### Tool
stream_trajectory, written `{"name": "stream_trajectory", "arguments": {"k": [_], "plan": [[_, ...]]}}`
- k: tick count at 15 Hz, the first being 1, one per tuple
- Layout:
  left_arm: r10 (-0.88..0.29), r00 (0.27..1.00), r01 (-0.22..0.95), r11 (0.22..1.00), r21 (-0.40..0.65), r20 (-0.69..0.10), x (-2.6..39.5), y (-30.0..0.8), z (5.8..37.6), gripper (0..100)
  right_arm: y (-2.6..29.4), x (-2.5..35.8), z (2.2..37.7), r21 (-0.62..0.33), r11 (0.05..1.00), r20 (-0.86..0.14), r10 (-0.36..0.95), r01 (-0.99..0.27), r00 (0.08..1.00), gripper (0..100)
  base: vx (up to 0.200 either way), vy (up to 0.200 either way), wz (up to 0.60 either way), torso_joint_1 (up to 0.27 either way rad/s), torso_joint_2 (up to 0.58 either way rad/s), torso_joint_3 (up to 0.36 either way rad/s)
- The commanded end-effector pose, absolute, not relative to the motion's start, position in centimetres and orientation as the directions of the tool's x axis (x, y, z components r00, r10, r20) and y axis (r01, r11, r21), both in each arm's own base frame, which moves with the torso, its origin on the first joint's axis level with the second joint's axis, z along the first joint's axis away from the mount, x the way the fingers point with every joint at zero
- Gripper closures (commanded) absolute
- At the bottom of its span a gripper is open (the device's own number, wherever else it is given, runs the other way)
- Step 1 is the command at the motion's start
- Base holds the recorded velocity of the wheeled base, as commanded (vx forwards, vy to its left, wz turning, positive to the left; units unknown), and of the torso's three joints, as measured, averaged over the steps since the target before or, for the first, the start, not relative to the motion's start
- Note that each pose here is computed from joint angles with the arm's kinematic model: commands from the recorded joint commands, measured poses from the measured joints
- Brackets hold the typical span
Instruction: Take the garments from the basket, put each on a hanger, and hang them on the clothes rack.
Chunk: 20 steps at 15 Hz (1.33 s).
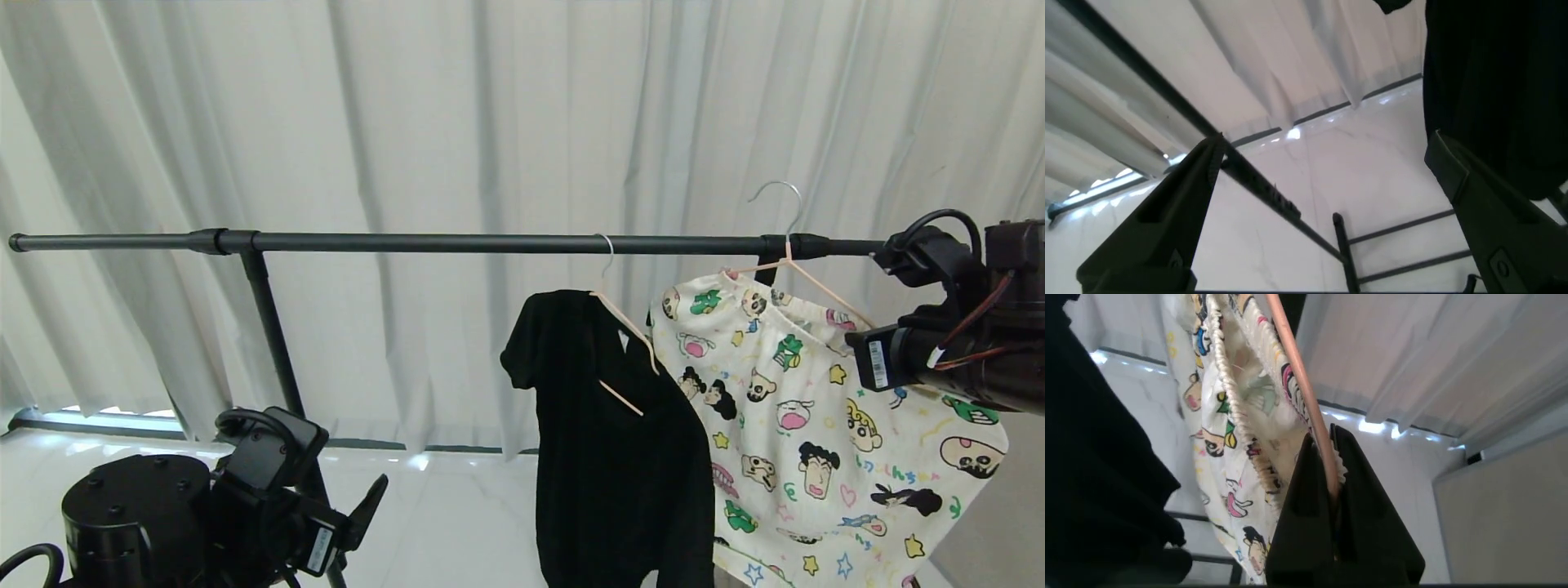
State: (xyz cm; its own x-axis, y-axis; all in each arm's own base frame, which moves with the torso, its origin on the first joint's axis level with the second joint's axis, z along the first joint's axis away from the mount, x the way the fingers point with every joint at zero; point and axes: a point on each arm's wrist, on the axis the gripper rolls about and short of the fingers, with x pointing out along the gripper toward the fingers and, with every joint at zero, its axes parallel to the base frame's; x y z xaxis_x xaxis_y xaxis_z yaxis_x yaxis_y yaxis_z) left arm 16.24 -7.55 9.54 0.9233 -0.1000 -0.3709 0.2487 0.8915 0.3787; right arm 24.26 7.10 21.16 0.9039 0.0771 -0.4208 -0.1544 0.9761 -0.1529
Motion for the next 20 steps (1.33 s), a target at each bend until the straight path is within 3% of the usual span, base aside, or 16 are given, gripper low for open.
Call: {"name": "stream_trajectory", "arguments": {"k": [1, 9, 19, 20], "plan": [[-0.101, 0.923, 0.250, 0.891, 0.379, -0.372, 16.2, -7.6, 9.5, 0, 7.2, 24.6, 20.7, -0.156, 0.975, -0.435, 0.075, -0.157, 0.897, 100, 0.200, 0.000, 0.00, 0.007, 0.00, 0.007], [-0.101, 0.925, 0.246, 0.892, 0.378, -0.366, 16.4, -7.6, 9.7, 0, 8.2, 23.9, 18.6, -0.183, 0.966, -0.500, 0.069, -0.183, 0.863, 100, 0.025, 0.000, 0.00, -0.001, 0.00, 0.001], [-0.103, 0.926, 0.247, 0.892, 0.379, -0.363, 16.4, -7.7, 9.7, 0, 8.3, 24.9, 17.9, -0.224, 0.966, -0.513, -0.007, -0.126, 0.859, 100, 0.000, 0.000, 0.00, 0.000, 0.00, 0.000], [-0.103, 0.926, 0.247, 0.892, 0.379, -0.363, 16.4, -7.7, 9.7, 0, 8.3, 24.8, 17.9, -0.225, 0.966, -0.514, -0.007, -0.127, 0.858, 0, 0.000, 0.000, 0.00, 0.000, 0.00, 0.000]]}}
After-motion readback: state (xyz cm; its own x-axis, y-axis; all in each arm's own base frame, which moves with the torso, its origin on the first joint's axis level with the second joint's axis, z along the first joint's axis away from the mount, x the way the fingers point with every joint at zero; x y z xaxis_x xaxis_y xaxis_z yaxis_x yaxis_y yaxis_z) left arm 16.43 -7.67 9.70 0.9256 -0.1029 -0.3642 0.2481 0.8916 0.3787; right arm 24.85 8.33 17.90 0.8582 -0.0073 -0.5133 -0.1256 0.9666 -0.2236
